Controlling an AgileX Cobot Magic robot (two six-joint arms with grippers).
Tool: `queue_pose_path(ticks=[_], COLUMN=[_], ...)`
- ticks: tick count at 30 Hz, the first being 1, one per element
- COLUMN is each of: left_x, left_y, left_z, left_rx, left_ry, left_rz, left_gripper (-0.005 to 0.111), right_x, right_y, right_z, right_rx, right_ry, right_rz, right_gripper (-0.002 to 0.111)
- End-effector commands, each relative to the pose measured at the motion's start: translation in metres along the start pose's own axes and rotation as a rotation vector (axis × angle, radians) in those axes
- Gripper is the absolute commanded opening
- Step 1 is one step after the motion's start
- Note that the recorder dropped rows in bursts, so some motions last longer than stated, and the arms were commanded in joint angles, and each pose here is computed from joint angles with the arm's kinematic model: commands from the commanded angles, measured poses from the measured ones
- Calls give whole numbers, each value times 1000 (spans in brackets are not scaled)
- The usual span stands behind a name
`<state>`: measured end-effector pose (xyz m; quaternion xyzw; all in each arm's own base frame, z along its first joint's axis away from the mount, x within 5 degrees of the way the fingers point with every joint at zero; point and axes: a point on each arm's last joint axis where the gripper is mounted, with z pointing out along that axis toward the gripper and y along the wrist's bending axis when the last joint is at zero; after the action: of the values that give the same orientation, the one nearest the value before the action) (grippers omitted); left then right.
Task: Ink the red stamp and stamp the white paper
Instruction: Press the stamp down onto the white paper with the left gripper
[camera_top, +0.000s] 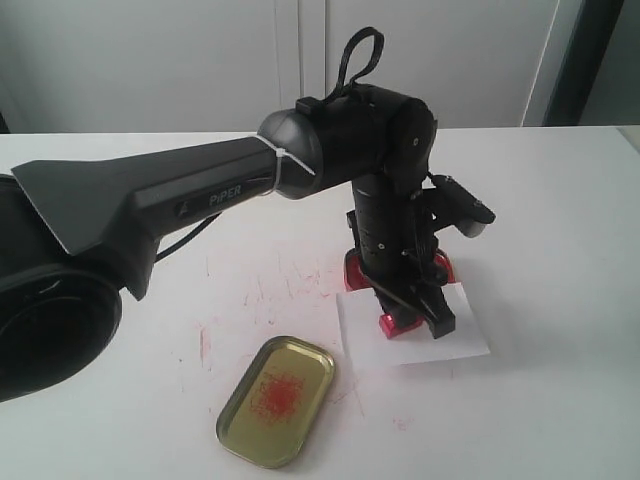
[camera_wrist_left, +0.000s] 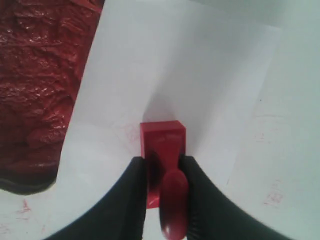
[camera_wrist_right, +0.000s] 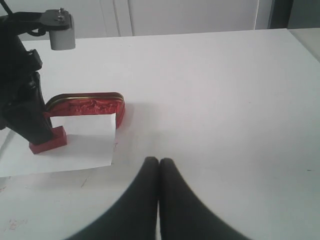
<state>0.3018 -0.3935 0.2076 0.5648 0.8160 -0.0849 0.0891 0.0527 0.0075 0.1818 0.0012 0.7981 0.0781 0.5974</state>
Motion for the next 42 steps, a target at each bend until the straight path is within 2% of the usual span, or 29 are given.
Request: queue_pose_path(ticks=[1,6,12,22,42], left_x=[1,2,6,6,3], left_y=[-13,-10,-1,5,4], left_z=[-6,-1,12,13,9], left_rx=[98,101,105,47,52], left_ry=[7,17,49,49,17], left_rz=[-33,-41,-119,-191,-207], left_gripper=[0,0,0,0,0], right_x=[0,0,0,0,0], right_y=[0,0,0,0,0], right_z=[0,0,0,0,0], right_rx=[-6,-6,-6,-5,-6], right_ry=[-14,-14,-14,-14,-14], right_rz=[7,7,7,5,7], right_gripper=[0,0,0,0,0])
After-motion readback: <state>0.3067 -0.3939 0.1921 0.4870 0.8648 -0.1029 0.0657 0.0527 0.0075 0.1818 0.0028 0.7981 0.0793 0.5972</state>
